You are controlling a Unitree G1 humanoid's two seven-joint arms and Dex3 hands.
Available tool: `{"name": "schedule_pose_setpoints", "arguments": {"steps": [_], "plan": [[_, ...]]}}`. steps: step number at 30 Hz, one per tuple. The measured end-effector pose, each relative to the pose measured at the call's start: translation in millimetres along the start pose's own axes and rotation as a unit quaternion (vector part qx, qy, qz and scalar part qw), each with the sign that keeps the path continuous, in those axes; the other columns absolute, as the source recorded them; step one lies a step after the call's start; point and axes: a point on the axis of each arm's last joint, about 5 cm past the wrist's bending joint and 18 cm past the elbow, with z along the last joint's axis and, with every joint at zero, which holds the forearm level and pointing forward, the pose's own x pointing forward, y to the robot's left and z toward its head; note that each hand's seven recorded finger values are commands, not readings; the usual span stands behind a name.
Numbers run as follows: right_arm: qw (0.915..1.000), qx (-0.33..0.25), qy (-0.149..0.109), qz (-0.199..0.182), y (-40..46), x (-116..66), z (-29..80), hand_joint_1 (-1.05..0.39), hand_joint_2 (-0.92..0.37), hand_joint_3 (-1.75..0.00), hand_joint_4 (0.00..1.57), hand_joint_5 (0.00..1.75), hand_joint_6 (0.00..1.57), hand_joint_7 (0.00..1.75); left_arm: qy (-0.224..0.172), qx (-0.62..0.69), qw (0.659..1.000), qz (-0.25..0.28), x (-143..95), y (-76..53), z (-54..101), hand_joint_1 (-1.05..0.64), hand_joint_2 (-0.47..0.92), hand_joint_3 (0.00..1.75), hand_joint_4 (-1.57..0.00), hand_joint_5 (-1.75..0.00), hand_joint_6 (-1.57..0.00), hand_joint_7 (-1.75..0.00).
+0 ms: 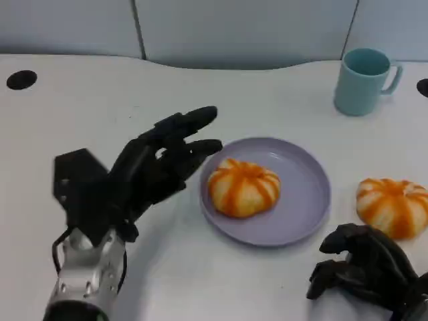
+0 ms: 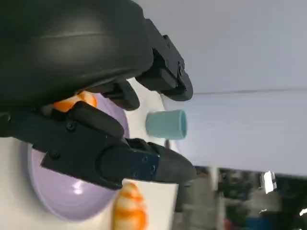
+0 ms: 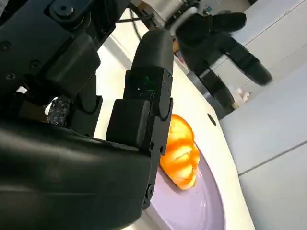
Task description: Grasp the bread from the table and place it into the plate.
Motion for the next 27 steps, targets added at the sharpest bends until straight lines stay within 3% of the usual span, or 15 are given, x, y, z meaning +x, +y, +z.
{"name": "schedule_pose_setpoints", "arguments": {"steps": [2, 3, 5, 6, 9, 12, 19, 27], "plan": [[1.0, 0.0, 0.0, 0.0, -0.1, 0.1, -0.1, -1.05, -0.36, -0.01, 1.57, 0.43, 1.57, 0.2, -0.001, -0.061, 0.998, 0.022, -10.4, 1.7, -3.0, -0.59, 0.92, 0.22, -0.73, -0.85, -0.8, -0.22], [1.0, 0.0, 0.0, 0.0, 0.0, 0.2, -0.1, -1.05, -0.36, -0.01, 1.57, 0.44, 1.57, 0.2, -0.002, -0.087, 0.996, 0.031, -15.9, 2.0, -3.5, -0.59, 0.92, 0.28, -0.72, -1.02, -0.84, -0.3], [1.0, 0.0, 0.0, 0.0, -0.1, 0.0, -0.2, -1.05, -0.36, 0.0, 1.57, 0.44, 1.57, 0.2, -0.01, -0.113, 0.993, 0.042, -26.9, 1.4, -3.4, -0.6, 0.92, 0.36, -0.69, -1.24, -0.76, -0.66], [1.0, -0.001, 0.0, -0.001, 0.0, 0.1, -0.1, -1.05, -0.36, 0.0, 1.57, 0.44, 1.57, 0.21, -0.012, -0.118, 0.992, 0.048, -32.7, 1.7, -3.7, -0.58, 0.92, 0.37, -0.66, -1.44, -0.68, -0.97], [1.0, -0.001, 0.0, -0.001, 0.1, 0.1, -0.2, -1.05, -0.36, 0.0, 1.57, 0.43, 1.57, 0.21, -0.02, -0.137, 0.988, 0.067, -51.2, 2.9, -3.6, -0.55, 0.92, 0.34, -0.66, -1.69, -0.61, -1.36], [1.0, 0.0, 0.0, -0.001, 0.0, -0.1, -0.2, -1.05, -0.36, 0.0, 1.57, 0.43, 1.57, 0.21, -0.019, -0.163, 0.982, 0.09, -70.0, 2.3, -6.0, -0.54, 0.92, 0.33, -0.71, -1.74, -0.54, -1.64], [1.0, 0.0, 0.004, -0.005, 1.3, -0.4, 0.4, -1.05, -0.35, 0.0, 1.57, 0.43, 1.57, 0.21, 0.003, -0.197, 0.97, 0.145, -109.8, -8.6, -14.1, -0.47, 0.92, 0.38, -0.75, -1.75, -0.42, -1.75], [1.0, 0.004, 0.005, 0.0, 0.1, -1.9, -0.8, -1.05, -0.35, 0.0, 1.57, 0.44, 1.57, 0.2, 0.014, -0.177, 0.969, 0.172, -123.5, -11.6, -21.8, -0.48, 0.92, 0.28, -0.82, -1.75, -0.52, -1.75]]}}
